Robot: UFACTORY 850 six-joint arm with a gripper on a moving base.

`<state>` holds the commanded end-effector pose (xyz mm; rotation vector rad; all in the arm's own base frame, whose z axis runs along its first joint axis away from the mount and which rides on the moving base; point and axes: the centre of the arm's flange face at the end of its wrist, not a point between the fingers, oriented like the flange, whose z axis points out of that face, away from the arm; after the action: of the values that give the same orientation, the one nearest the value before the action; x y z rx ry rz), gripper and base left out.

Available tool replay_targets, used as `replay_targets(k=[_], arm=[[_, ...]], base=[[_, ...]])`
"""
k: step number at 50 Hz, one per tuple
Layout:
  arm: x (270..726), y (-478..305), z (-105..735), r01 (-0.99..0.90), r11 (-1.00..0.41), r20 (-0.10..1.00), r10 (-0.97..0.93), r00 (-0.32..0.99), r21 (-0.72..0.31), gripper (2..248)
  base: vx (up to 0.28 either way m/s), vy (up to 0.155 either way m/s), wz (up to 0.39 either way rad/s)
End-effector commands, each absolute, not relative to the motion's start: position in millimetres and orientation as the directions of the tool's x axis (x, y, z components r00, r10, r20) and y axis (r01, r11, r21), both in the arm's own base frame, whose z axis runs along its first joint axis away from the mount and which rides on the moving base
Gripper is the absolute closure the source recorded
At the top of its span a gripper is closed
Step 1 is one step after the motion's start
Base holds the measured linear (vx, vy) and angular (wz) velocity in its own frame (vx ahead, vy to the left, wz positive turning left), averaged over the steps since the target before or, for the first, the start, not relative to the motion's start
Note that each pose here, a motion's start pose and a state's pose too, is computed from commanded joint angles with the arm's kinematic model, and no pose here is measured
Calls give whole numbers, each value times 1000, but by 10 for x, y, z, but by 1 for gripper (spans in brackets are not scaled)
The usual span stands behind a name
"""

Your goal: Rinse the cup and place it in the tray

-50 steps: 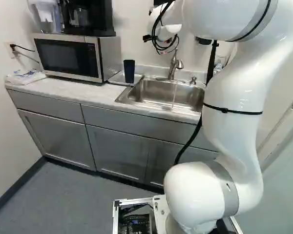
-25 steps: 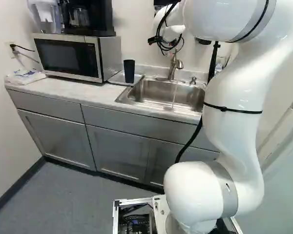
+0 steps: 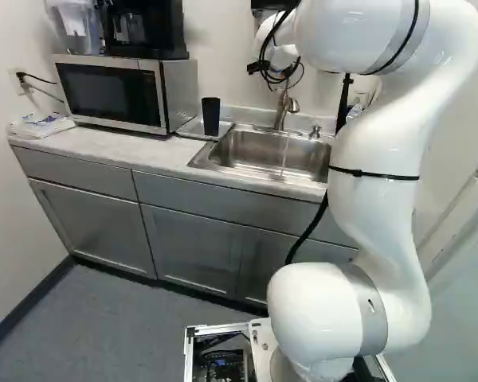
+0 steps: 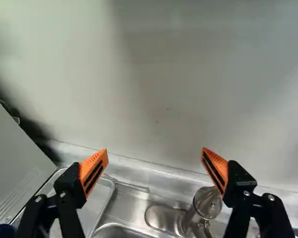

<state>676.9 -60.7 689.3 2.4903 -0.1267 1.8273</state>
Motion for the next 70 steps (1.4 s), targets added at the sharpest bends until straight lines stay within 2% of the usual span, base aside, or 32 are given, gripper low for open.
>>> replay_targets(k=[33, 70], arm=[[6757, -773, 6875, -124, -992, 948, -60, 313, -21, 3], [6531, -763, 6856, -124, -992, 927, -67, 368, -22, 3]], base=[[0, 0, 0], [0, 0, 0]])
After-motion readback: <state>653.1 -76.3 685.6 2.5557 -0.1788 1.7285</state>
